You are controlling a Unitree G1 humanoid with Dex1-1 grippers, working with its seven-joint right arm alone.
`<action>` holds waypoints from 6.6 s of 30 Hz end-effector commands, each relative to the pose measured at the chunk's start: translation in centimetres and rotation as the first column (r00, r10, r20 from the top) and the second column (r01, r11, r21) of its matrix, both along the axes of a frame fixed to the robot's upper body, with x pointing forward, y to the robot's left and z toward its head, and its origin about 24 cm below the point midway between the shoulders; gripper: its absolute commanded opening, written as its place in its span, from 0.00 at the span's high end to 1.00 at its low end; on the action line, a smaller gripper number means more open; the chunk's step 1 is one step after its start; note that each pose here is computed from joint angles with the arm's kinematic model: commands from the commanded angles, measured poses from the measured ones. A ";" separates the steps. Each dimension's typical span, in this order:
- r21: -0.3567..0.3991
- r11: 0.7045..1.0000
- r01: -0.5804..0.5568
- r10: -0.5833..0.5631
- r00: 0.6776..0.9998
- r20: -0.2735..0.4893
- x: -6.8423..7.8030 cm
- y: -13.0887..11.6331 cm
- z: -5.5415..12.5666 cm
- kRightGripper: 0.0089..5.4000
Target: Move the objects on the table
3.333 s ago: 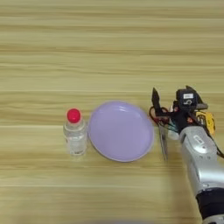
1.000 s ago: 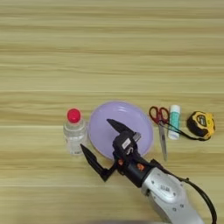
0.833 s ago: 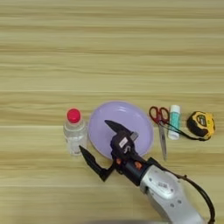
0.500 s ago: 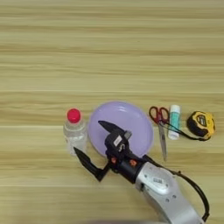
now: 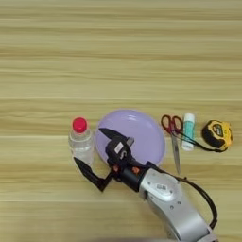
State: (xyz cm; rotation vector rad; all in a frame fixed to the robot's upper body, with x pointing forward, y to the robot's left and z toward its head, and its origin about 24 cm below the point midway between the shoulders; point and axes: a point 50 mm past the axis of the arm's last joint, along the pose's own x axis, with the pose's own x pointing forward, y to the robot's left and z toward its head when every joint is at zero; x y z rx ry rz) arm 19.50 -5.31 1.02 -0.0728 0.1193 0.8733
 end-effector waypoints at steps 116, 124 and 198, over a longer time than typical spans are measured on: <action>0.057 0.917 0.395 -0.397 0.888 0.234 9.8 -3.7 5.6 0.42; 0.043 0.910 0.413 -0.414 0.893 0.179 9.5 -4.4 5.1 0.42; -0.018 0.926 0.377 -0.376 0.925 0.054 7.6 -4.5 0.5 0.01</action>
